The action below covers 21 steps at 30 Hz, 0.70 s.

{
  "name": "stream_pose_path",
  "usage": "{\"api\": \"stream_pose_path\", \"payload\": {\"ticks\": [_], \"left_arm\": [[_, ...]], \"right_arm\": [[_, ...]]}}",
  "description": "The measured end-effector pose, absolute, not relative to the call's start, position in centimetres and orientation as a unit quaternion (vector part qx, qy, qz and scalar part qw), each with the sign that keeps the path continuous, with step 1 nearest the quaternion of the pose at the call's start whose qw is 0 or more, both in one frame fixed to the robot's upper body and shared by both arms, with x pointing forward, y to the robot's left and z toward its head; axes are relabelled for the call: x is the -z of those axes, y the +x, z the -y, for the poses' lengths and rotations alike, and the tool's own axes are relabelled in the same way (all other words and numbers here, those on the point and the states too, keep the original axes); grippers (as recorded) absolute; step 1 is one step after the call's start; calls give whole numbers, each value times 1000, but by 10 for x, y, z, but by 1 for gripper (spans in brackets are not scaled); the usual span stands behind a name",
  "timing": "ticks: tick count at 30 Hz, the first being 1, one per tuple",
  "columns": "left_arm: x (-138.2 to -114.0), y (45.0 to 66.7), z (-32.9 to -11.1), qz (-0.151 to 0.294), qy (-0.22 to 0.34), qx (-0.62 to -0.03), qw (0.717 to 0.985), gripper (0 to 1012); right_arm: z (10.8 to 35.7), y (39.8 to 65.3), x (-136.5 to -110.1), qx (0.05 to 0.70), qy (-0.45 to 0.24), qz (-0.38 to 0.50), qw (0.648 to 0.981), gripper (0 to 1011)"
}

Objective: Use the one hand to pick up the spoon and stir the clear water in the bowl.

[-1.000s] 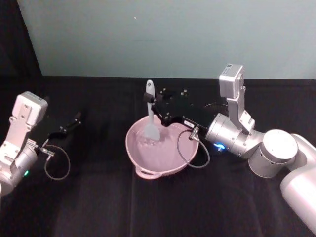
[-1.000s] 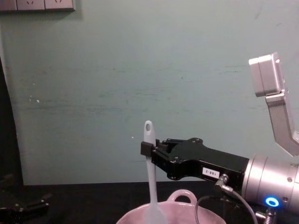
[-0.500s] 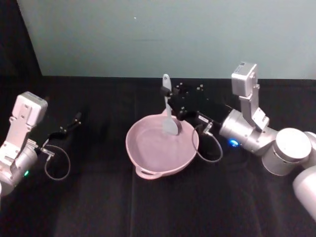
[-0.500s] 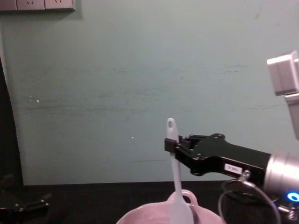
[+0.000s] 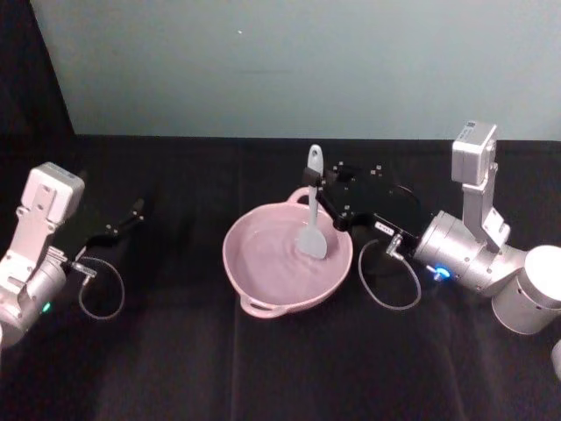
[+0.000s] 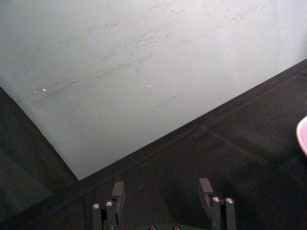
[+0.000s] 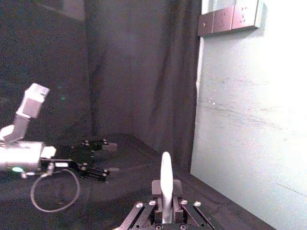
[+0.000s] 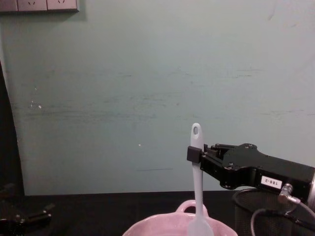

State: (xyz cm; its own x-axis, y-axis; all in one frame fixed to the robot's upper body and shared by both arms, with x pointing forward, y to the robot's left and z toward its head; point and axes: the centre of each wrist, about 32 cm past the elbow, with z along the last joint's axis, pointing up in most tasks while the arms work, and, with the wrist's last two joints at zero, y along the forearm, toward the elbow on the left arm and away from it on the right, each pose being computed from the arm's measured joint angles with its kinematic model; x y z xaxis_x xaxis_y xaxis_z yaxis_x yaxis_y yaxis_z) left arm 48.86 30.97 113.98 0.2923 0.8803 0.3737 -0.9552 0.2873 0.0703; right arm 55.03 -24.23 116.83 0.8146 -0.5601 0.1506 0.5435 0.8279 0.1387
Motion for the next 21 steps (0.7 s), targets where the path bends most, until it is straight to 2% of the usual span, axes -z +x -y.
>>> {"api": "stream_pose_path", "payload": {"ticks": [9,21], "left_arm": [[-1140,489,-310,132,141,-580,791,1011],[-1140,489,-310,132,141,-580,791,1011]], "right_arm": [[236,542,-1165,271,49,71,959,127],[206,546,-1163,245,64,62,965,127]]}}
